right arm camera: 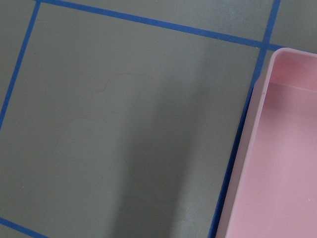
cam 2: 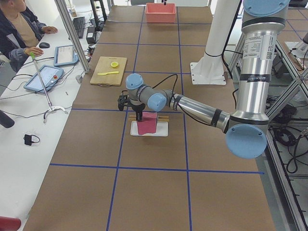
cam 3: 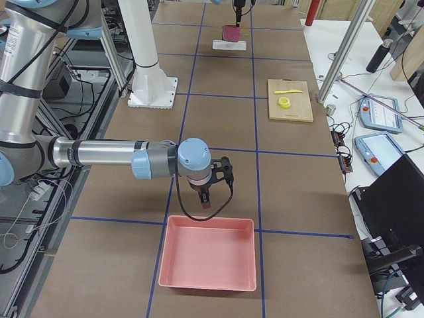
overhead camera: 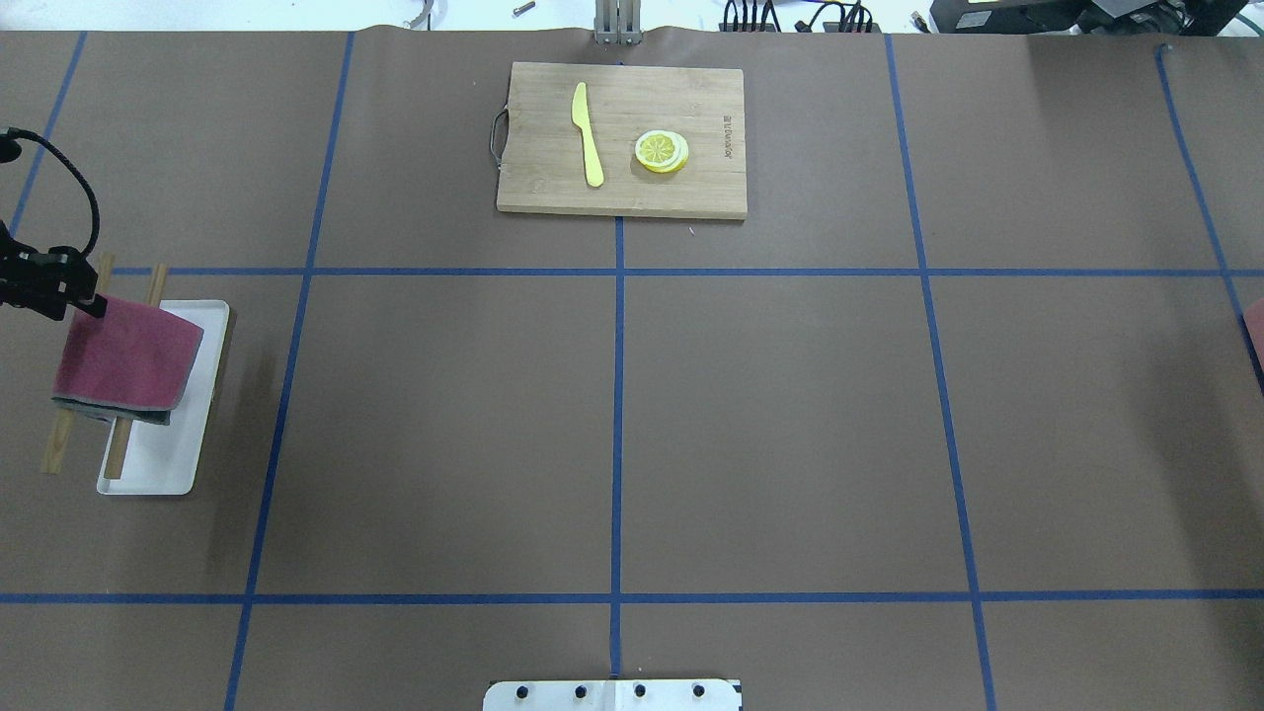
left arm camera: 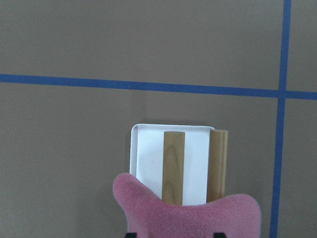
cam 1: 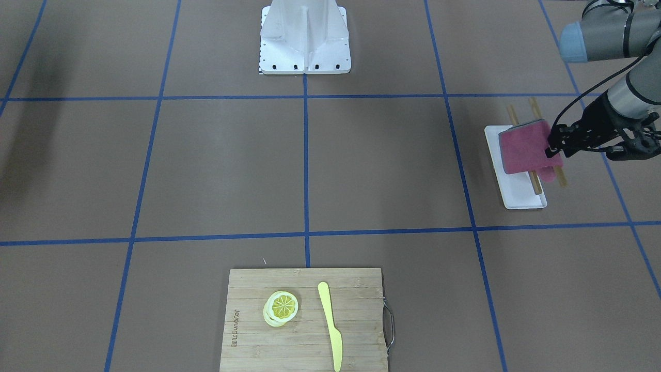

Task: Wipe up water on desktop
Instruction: 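Lower the left gripper onto the pink cloth on the white tray and grasp it, then lift the pink cloth with the left gripper while the right arm reaches in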

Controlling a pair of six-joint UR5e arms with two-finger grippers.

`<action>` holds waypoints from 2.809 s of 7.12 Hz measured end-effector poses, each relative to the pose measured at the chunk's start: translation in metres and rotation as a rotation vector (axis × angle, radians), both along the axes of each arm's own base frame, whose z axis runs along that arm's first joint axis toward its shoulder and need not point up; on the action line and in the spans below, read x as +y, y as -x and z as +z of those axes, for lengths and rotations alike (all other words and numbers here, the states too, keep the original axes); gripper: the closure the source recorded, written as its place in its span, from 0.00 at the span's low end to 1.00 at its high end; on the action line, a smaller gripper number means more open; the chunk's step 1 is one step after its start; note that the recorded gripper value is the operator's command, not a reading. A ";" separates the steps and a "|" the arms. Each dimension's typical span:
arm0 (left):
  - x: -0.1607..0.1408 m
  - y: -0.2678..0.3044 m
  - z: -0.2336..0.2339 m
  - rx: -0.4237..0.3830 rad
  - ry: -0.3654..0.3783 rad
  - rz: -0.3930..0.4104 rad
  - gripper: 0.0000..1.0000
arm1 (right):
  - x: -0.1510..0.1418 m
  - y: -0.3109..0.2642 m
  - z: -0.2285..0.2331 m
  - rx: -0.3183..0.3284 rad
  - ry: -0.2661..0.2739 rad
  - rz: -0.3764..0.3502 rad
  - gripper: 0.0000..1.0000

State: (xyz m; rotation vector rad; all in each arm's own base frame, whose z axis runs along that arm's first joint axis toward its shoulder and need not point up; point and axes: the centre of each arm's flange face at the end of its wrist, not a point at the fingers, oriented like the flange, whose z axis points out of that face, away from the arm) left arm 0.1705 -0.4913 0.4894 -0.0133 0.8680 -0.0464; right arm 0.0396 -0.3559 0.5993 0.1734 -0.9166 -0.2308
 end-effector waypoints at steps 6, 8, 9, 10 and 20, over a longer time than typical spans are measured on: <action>0.001 0.001 0.005 -0.005 0.007 -0.001 0.96 | 0.000 0.000 0.002 0.000 0.004 -0.001 0.00; 0.002 0.001 0.005 -0.005 0.009 -0.002 1.00 | 0.000 0.000 0.002 0.000 0.004 -0.001 0.00; 0.002 0.001 0.005 -0.005 0.010 -0.002 1.00 | 0.000 0.000 0.002 0.001 0.004 -0.001 0.00; 0.002 0.002 0.005 -0.004 0.011 -0.002 1.00 | 0.000 0.000 0.002 0.001 0.004 -0.001 0.00; -0.036 -0.026 -0.205 0.271 0.015 -0.117 1.00 | -0.053 0.030 -0.051 -0.034 -0.086 -0.040 0.00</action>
